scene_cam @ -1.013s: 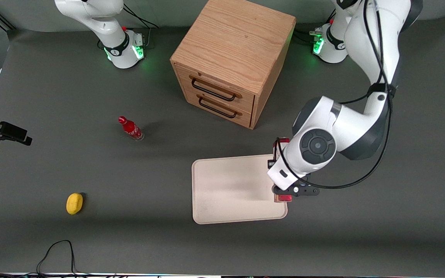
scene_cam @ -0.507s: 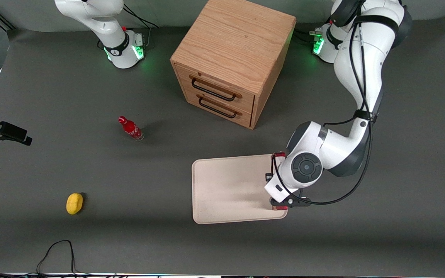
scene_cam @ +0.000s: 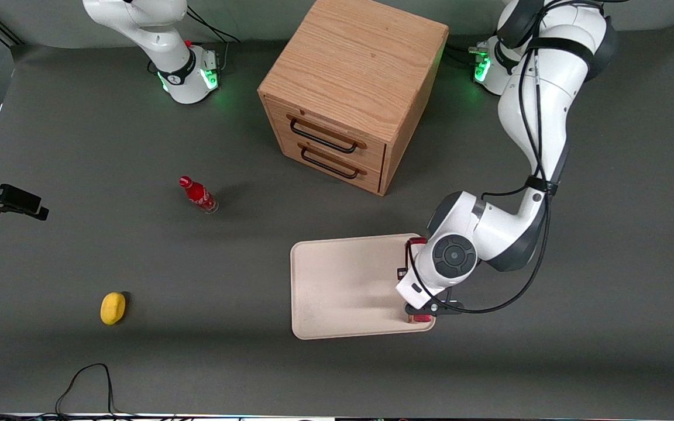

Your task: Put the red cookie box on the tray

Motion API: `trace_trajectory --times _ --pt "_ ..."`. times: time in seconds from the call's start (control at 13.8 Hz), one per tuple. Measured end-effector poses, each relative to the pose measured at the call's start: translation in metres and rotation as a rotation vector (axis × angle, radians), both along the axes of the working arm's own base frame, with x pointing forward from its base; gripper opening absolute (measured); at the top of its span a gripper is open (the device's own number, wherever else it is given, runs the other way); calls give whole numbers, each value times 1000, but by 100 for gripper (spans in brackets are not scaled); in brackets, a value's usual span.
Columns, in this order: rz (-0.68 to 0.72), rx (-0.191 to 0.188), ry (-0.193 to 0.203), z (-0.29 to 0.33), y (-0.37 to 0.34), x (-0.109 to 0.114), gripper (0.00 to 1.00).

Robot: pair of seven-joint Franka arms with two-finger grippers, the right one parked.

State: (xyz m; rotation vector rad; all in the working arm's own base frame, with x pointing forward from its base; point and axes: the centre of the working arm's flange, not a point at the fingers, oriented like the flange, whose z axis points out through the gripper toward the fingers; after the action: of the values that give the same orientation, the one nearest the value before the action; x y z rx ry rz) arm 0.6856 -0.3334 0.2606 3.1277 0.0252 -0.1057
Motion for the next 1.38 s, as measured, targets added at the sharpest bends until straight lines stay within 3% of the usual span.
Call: trace_trajectory --times 0.14,0.43,0.72,1.09,1.23,1.38 --pt "-1 3 -3 0 1 1 15" --pt "-6 20 -21 11 3 3 60" --pt "-6 80 27 86 13 -10 100" --pt "-1 140 13 245 35 -60 100" --pt "-25 150 3 289 70 -82 100" --pt "-57 157 18 302 115 -94 100"
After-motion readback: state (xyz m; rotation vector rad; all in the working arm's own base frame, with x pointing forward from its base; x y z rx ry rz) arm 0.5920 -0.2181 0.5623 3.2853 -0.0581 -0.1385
